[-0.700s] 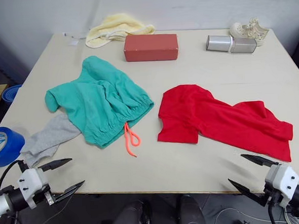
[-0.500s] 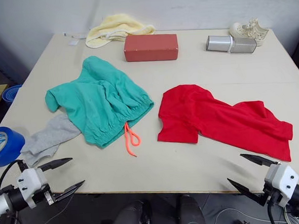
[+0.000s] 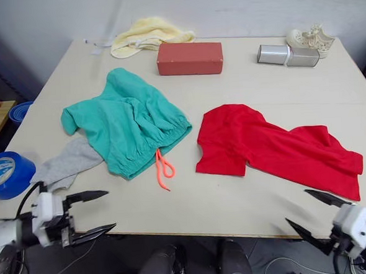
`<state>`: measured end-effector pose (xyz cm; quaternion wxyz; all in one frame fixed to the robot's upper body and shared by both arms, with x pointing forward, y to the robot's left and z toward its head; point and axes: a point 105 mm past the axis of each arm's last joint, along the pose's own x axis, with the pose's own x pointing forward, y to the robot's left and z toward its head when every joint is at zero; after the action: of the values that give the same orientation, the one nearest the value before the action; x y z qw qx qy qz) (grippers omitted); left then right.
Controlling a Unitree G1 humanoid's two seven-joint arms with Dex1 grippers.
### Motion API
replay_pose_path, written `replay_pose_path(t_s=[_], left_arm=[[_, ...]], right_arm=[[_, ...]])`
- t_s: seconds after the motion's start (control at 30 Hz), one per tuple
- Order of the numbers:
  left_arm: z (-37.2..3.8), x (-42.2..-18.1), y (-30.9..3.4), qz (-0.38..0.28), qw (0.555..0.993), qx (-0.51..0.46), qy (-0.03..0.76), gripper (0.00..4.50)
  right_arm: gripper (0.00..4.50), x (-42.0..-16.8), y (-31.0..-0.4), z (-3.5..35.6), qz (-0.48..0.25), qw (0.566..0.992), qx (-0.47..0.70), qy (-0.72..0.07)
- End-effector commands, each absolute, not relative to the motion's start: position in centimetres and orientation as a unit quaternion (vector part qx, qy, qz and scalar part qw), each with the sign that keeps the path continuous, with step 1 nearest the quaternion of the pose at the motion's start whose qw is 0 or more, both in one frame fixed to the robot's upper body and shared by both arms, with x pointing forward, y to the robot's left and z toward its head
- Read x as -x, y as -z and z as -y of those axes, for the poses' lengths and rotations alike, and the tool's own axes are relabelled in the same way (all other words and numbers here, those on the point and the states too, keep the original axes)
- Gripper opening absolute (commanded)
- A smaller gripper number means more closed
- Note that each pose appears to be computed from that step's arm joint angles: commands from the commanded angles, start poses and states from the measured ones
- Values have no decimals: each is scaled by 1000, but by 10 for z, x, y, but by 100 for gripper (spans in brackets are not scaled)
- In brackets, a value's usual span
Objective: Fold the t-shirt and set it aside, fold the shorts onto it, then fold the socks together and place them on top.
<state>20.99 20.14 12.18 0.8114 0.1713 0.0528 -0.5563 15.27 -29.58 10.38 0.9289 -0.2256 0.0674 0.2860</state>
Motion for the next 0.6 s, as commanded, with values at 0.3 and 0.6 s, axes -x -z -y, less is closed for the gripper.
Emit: replay_pose_path(t_s=[0.3,0.6], left_arm=[[-116,-269,-133,50,689,-337,640,450],[-55,-318,-138,55,672,-335,658,450]], right_arm=[[448,-100,-124,362,-97,960,255,-64],[448,-97,-126,377,-129,953,270,-45]])
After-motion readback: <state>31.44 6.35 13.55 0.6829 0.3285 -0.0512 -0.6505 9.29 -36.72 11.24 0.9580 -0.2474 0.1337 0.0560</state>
